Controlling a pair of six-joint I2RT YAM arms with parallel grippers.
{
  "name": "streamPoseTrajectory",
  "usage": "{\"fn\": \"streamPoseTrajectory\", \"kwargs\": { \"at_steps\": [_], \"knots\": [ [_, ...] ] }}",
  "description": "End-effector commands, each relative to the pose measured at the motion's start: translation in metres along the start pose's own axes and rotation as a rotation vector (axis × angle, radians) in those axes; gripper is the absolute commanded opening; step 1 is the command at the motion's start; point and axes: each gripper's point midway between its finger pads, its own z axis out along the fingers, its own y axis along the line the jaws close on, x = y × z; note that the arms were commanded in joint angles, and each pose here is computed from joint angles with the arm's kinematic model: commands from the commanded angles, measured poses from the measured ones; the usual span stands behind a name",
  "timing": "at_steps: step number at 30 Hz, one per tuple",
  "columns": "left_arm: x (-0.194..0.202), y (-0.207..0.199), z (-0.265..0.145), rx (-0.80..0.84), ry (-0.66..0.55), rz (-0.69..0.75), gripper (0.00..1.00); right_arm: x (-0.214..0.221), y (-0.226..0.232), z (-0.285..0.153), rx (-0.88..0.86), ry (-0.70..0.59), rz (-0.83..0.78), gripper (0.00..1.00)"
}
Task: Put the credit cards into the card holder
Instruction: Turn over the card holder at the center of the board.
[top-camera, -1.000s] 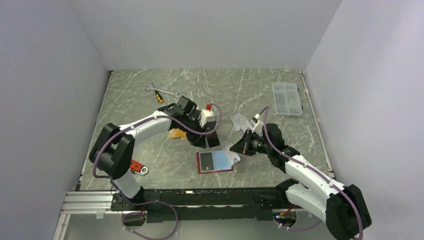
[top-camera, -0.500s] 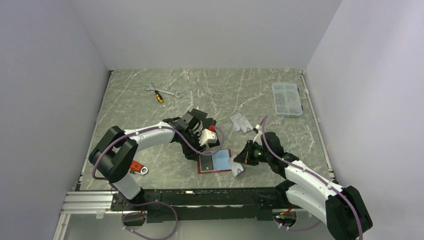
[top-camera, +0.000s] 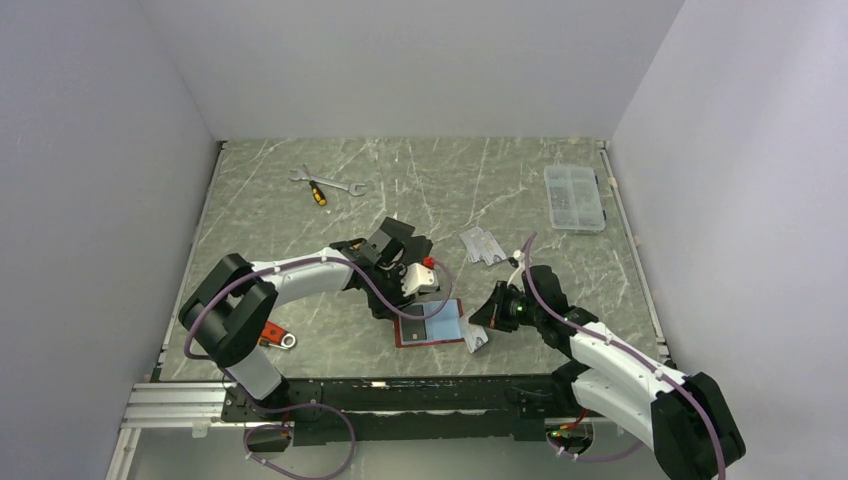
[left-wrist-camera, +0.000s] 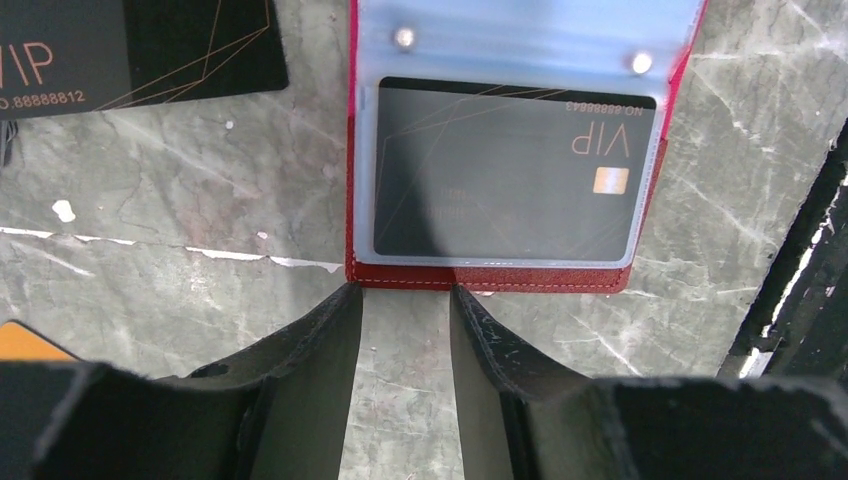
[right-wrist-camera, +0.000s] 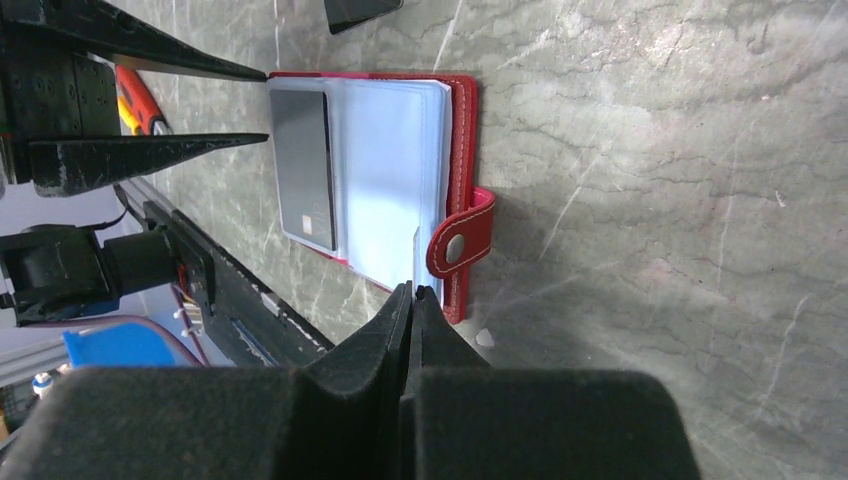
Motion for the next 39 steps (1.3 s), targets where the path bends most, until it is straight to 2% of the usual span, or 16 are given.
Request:
{"fn": "streamPoseTrajectory", "kwargs": {
  "at_steps": [1, 20, 39],
  "knots": [
    [-0.011, 0.000, -0.001, -0.025, -0.020, 0.063, 0.43, -0.002, -0.001, 0.001, -0.004, -0.027, -0.009, 0.00],
    [-0.012, 0.001, -0.003, -0.054, -0.010, 0.090, 0.40, -0.007, -0.004, -0.001, 0.027, -0.043, -0.021, 0.00],
    [-0.016, 0.000, -0.006, -0.050, -0.018, 0.090, 0.37, 0.004, -0.002, 0.010, -0.029, 0.008, 0.012, 0.00]
  ]
}}
